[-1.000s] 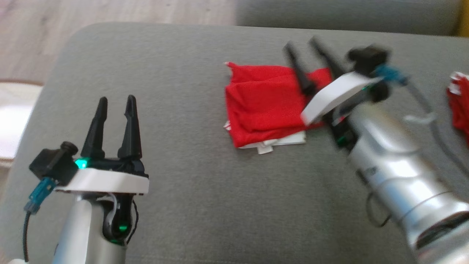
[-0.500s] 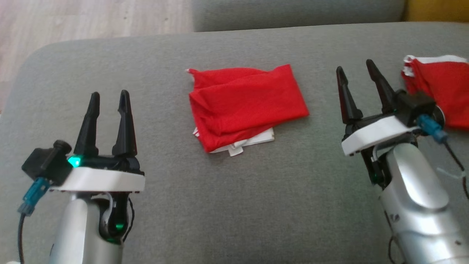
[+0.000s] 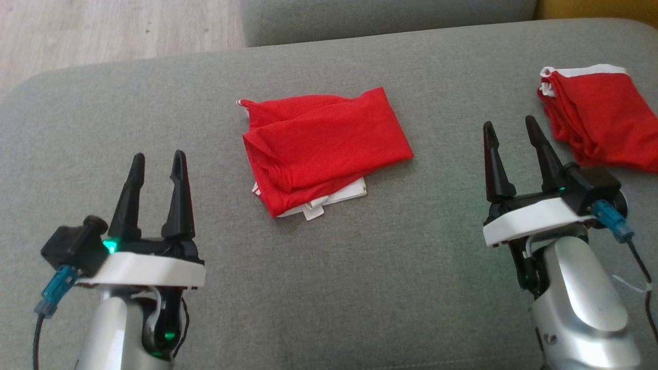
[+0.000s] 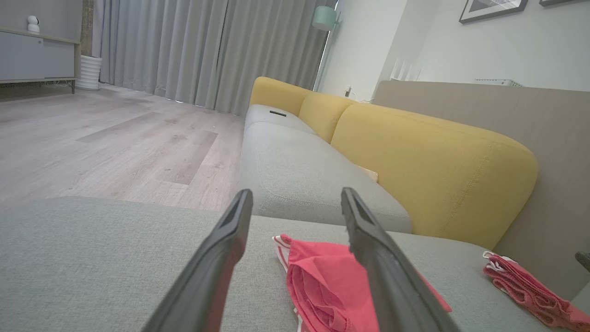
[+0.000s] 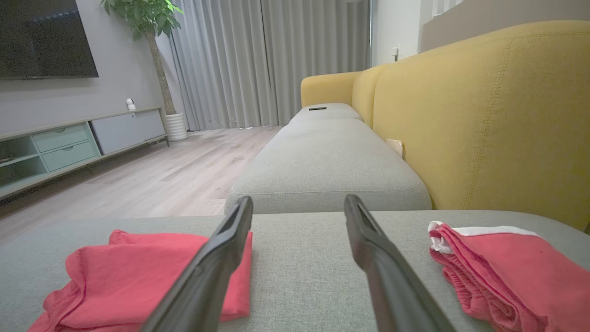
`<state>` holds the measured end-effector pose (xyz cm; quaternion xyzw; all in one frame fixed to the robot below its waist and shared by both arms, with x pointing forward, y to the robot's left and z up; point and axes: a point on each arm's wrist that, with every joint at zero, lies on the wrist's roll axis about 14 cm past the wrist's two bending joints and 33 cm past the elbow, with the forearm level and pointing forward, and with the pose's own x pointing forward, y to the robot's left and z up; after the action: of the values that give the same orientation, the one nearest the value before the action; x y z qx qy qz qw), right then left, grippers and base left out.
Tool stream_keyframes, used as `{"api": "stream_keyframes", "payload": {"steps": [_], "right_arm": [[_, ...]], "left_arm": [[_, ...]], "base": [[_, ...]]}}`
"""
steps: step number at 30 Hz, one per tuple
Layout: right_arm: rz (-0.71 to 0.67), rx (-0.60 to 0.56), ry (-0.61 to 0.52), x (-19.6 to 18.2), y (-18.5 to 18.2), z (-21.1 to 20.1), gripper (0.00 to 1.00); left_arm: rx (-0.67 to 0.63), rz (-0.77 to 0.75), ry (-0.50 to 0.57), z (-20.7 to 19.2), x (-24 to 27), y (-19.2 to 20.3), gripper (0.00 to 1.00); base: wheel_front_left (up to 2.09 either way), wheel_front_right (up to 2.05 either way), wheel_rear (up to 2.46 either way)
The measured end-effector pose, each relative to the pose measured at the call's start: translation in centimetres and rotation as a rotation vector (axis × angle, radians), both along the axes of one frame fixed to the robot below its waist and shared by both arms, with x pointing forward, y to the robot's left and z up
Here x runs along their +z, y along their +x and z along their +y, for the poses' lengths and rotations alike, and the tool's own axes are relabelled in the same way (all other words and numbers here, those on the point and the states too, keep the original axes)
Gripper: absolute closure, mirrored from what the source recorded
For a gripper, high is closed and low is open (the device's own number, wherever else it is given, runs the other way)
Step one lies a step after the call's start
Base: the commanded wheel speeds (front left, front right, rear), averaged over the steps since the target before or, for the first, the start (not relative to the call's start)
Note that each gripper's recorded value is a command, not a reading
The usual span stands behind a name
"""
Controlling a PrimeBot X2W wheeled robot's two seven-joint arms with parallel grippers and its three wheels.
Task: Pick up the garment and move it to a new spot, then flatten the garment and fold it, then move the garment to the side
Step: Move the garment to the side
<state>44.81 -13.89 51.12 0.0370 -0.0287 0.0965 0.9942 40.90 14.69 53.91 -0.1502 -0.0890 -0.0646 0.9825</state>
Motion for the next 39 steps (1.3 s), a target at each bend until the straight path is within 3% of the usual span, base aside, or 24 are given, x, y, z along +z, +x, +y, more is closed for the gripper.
{"api": "stream_keyframes", "payload": {"steps": [11, 22, 39], "right_arm": [[0.06, 0.012, 0.0, -2.4, 1.0, 0.7, 0.0], [0.285, 0.105, -0.042, -7.6, 5.2, 4.5, 0.0], [0.581, 0.214, -0.044, -14.1, 7.4, 9.6, 0.0]], "left_arm": [[-0.016, 0.036, 0.003, -0.5, -1.4, 0.5, 0.0], [0.014, 0.068, 0.013, 0.8, -2.6, 1.3, 0.0], [0.076, 0.11, 0.014, 2.9, -3.8, 1.4, 0.0]], "base": [[0.0, 0.0, 0.0], [0.0, 0.0, 0.0], [0.0, 0.0, 0.0]]}}
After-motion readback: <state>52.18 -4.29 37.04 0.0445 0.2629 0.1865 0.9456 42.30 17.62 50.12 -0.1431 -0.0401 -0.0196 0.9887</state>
